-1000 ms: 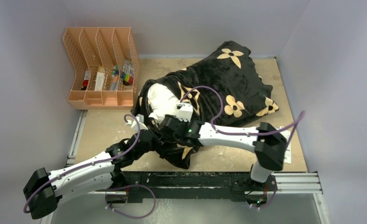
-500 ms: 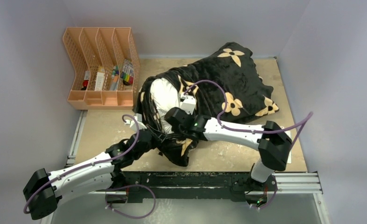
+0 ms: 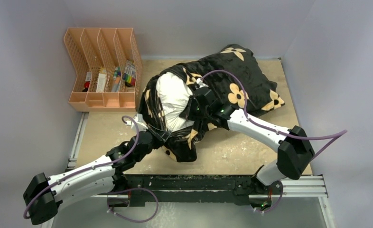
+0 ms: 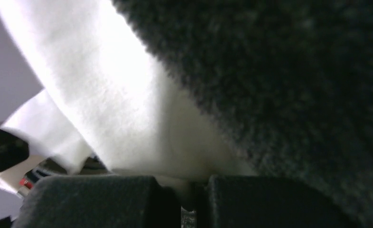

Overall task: Remove the pillowcase from the pillow
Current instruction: Remove the pillow from the pillowcase.

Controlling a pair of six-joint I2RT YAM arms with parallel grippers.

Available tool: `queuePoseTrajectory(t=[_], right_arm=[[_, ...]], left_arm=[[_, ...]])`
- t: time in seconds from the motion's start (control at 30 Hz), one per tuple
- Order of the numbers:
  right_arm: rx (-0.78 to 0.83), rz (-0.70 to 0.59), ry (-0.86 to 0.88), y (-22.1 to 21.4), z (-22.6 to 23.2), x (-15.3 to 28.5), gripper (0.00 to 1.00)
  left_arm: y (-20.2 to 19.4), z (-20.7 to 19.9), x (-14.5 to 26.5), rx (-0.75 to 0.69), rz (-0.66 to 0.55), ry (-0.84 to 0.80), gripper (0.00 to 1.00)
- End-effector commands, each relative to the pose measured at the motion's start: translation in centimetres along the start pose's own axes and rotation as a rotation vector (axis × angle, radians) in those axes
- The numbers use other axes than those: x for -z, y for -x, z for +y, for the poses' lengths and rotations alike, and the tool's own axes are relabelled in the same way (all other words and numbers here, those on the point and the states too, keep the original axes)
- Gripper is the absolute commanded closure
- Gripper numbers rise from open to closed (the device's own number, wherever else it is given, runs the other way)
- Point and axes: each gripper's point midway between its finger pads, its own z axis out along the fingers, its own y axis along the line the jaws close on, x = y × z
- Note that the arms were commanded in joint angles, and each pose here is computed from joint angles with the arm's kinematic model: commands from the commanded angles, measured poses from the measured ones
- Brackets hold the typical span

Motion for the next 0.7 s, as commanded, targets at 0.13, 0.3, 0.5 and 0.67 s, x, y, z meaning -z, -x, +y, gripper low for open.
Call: queuePoseTrajectory(t=[0.13, 0.3, 0.5, 0.67], right_arm=[[-0.045, -0.365, 0.480, 12.6, 9.5, 7.1, 1.00], [-0.046, -0.445, 0.545, 14.9, 9.8, 10.1, 1.00], [-0.012, -0.453, 0.633, 16.5, 11.2, 12.5, 1.00], [-0.007, -0.443, 0.636, 16.8, 11.2, 12.9, 1.00]], left_arm=[[-3.3, 10.7, 2.1, -0.183, 0.160, 0.328, 1.00], [-3.4, 11.2, 2.1, -0.195, 0.167, 0.350, 1.00], [-3.7, 11.8, 2.1, -0.225, 0.184, 0.363, 1.00], [-3.5, 10.3, 1.9, -0.223, 0.178, 0.317, 1.00]])
